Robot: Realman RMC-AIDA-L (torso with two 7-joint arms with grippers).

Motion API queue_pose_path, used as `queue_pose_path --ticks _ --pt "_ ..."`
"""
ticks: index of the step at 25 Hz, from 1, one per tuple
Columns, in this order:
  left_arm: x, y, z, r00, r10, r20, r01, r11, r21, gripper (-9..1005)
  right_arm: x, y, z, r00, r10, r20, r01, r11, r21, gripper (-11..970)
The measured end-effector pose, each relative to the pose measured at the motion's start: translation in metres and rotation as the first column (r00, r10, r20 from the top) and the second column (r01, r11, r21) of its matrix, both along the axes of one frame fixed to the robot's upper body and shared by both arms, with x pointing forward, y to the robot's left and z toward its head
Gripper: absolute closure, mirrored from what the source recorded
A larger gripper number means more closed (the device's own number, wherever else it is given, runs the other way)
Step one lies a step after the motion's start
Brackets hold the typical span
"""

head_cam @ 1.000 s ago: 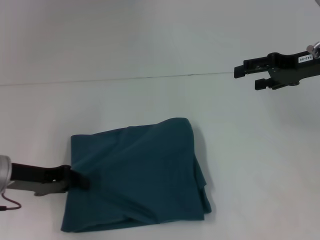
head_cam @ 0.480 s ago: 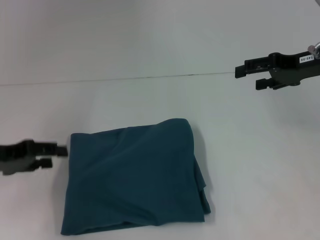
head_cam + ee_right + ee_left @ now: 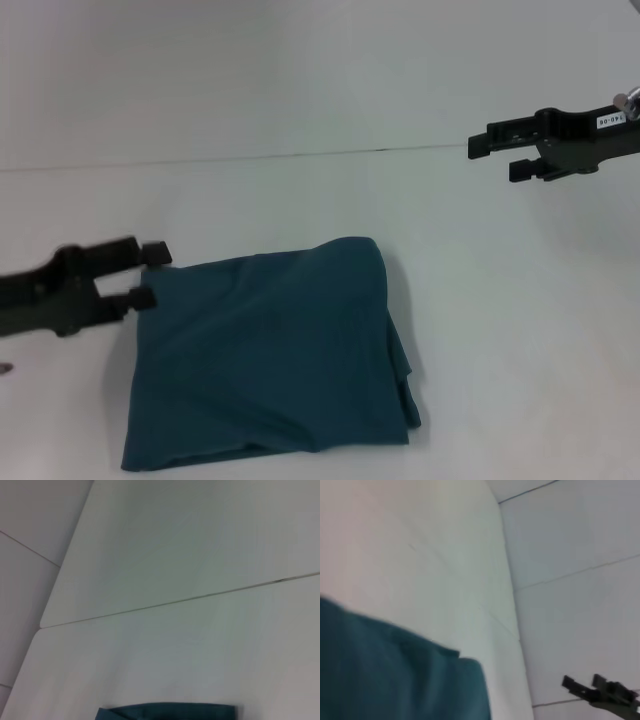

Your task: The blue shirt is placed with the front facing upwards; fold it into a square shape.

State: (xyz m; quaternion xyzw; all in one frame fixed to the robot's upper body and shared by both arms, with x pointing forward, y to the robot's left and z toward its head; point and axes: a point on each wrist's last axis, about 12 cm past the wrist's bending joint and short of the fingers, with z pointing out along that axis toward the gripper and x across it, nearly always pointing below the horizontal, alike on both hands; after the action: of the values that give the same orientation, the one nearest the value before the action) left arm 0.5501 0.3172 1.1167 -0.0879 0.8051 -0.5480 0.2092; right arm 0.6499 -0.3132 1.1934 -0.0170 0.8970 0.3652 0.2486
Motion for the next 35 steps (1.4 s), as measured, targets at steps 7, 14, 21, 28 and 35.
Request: queue_pose_path --ticks 7,14,21,28,35 --pt "-0.004 -0.012 -0.032 0.996 0.026 -0.089 -0.024 0.999 0.026 242 0.0 0.002 -0.002 1.0 0.002 -0.003 -0.002 1.0 0.001 18" --pt "-0.003 -0.021 -0.055 0.988 0.045 -0.146 -0.023 0.988 0.151 234 -0.001 0.001 -0.003 1.0 -0.002 -0.005 0.002 1.0 0.003 17" --pt "-0.007 -0.008 -0.013 0.996 -0.063 0.064 0.058 0.996 0.064 229 -0.002 0.001 -0.001 0.999 0.032 0.021 -0.032 0.999 -0.008 17" --pt "-0.022 0.007 0.0 0.933 -0.183 0.309 0.124 0.972 0.201 210 -0.014 0.021 -0.008 0.955 0.24 0.175 -0.242 0.97 -0.008 17" --pt "-0.051 0.003 -0.015 0.831 -0.348 0.434 0.237 0.927 0.291 165 -0.063 0.06 -0.038 0.722 0.55 0.419 -0.571 0.816 -0.088 18"
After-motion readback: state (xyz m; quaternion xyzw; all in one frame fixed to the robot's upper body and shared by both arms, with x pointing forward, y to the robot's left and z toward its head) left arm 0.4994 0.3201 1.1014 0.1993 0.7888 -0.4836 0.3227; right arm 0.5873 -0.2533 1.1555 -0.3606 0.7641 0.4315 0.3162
